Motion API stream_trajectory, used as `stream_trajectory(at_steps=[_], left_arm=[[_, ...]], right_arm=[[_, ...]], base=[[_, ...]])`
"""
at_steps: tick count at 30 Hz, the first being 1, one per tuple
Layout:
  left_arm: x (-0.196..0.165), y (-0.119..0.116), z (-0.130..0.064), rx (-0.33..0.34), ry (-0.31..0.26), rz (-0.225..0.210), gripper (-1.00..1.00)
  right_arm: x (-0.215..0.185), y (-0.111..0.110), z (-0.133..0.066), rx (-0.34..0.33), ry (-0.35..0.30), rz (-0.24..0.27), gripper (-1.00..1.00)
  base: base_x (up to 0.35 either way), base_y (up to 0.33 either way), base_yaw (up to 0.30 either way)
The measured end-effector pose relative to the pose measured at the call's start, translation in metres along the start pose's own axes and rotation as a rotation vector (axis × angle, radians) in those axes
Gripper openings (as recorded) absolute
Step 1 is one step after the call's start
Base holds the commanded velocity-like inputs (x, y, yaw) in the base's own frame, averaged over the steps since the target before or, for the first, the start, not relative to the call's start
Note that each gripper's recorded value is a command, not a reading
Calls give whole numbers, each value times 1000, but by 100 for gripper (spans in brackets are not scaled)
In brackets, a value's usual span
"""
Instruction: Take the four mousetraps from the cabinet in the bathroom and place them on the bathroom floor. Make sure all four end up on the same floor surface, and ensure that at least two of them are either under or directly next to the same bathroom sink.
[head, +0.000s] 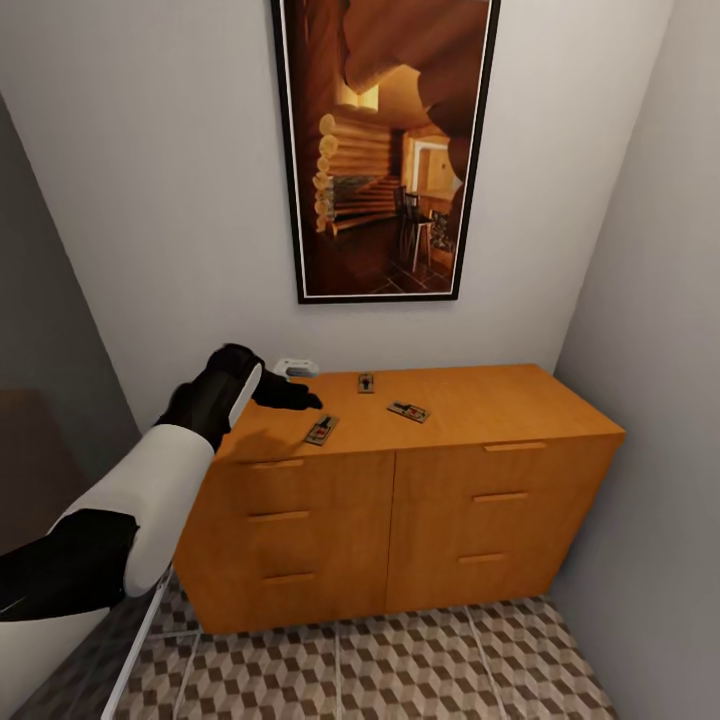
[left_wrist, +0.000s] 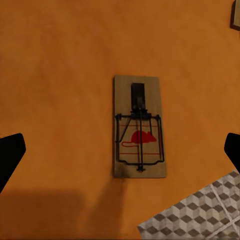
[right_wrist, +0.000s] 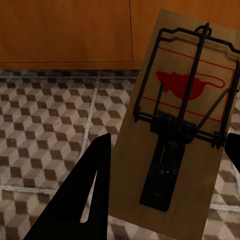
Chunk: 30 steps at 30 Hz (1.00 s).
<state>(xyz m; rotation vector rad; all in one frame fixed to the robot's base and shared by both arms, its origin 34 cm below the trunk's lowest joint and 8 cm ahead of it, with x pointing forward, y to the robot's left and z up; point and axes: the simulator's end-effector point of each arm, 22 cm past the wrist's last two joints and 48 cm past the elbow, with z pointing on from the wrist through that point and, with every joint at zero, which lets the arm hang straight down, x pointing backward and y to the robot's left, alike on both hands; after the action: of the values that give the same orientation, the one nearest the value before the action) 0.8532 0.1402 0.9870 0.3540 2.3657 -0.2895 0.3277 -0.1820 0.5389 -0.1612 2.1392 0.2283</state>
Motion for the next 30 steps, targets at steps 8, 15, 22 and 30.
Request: stream_trajectory(at_steps=[8, 15, 22, 30], left_arm=[[5, -1, 6, -10, 18, 22, 100], [6, 0, 7, -12, 20, 23, 100], [5, 1, 7, -17, 17, 26, 100], [7, 10, 7, -58, 25, 49, 100]], right_arm=[[2, 0, -1, 0, 7, 2, -100], [3, 0, -1, 0, 8, 2, -100], [3, 0, -1, 0, 8, 2, -100], [3, 1, -1, 0, 8, 2, -100]], base=[[0, 0, 0], [0, 0, 0], [0, 0, 0], [0, 0, 0]])
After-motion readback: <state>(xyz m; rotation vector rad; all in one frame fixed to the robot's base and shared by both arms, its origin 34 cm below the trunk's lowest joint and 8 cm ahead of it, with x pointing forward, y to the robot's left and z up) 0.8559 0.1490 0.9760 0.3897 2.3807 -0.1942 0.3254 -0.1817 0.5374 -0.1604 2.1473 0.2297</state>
